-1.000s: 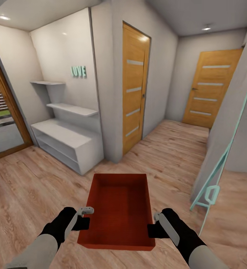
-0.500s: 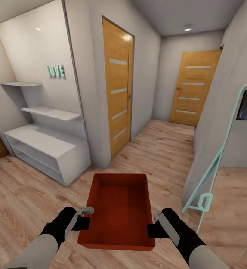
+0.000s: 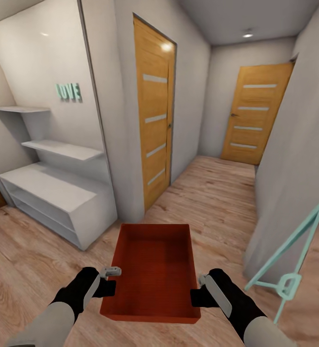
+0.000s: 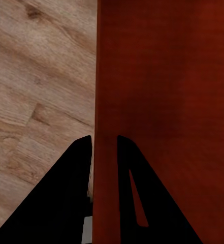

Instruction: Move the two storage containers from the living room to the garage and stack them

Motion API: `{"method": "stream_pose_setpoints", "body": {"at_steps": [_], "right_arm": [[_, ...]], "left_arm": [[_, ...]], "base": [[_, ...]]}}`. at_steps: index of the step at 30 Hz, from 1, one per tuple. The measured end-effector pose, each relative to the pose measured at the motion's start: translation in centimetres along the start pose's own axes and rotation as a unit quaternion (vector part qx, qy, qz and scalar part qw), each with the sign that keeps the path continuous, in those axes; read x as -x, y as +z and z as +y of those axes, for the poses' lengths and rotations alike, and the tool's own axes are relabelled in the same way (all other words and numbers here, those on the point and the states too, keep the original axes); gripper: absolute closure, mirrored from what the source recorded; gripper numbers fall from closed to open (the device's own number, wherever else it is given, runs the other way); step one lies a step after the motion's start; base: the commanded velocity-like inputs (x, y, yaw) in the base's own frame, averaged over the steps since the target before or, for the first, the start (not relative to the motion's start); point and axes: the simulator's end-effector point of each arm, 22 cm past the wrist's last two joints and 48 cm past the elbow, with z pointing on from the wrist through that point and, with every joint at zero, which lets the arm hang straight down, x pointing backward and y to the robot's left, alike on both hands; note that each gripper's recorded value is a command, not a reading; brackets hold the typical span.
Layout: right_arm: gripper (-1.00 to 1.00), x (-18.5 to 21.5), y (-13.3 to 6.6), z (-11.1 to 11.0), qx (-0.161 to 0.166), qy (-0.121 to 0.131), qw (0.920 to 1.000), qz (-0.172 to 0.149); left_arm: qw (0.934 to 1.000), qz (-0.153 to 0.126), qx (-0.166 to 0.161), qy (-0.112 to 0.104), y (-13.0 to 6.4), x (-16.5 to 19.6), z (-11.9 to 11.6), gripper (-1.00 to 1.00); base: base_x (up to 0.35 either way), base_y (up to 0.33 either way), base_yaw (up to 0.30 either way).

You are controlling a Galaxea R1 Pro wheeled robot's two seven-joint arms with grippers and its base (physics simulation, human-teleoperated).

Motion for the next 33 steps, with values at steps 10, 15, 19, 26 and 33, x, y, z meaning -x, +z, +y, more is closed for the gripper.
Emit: {"method": "stream_pose_setpoints", "body": {"at_steps": [10, 15, 19, 26, 33], "right_arm": [[1.0, 0.0, 0.0, 0.0, 0.0, 0.0, 1.0, 0.0], [1.0, -0.01, 0.0, -0.01, 0.0, 0.0, 1.0, 0.0], [1.0, -0.01, 0.0, -0.01, 0.0, 0.0, 1.0, 0.0], [1.0, -0.01, 0.0, -0.02, 0.0, 0.0, 1.0, 0.0], [1.0, 0.0, 0.0, 0.0, 0.0, 0.0, 1.0, 0.0]], "left_arm": [[1.0, 0.0, 0.0, 0.0, -0.01, 0.02, 0.0, 1.0], [1.0, 0.0, 0.0, 0.0, 0.01, 0.0, -0.01, 1.0], [1.0, 0.0, 0.0, 0.0, 0.02, -0.01, -0.01, 1.0], [1.0, 0.0, 0.0, 0.0, 0.02, 0.0, -0.02, 1.0], [1.0, 0.0, 0.0, 0.0, 0.01, 0.01, 0.0, 1.0]], "base": [[0.305, 0.148, 0.0], [0.295, 0.032, -0.046], [0.294, 0.003, -0.215], [0.287, 0.0, -0.274], [0.279, 0.0, -0.082]]}}
